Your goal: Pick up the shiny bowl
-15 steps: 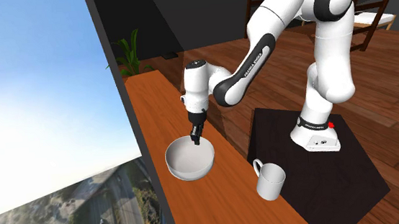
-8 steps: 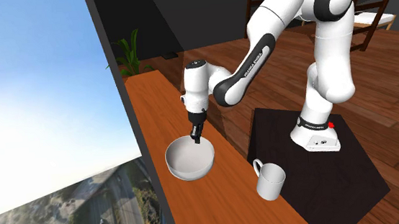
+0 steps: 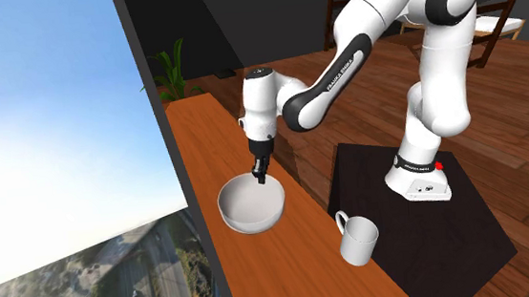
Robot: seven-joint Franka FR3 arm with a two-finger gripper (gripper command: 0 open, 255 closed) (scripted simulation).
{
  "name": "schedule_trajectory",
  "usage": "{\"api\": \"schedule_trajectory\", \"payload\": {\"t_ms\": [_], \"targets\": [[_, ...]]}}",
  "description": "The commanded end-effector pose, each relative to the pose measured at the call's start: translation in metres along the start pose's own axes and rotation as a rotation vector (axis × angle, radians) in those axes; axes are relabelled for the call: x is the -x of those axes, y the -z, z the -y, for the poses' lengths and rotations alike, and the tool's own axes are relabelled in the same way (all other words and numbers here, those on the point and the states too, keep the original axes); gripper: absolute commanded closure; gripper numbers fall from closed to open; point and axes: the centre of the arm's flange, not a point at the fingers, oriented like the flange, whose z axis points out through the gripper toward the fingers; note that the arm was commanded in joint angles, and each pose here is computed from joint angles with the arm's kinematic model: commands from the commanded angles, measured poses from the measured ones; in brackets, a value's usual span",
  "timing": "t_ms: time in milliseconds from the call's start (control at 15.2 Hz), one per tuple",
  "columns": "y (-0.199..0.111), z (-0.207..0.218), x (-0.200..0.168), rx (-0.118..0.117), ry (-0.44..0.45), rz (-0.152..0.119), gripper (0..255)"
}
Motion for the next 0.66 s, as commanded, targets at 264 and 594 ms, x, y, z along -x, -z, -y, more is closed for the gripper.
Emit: {"api": "schedule_trajectory", "payload": {"t_ms": [264,594], "targets": [[0.032,0.001,-0.002,0.0,0.0,0.0,255],[0.049,0.002,-0.003,0.0,0.0,0.0,255]]}}
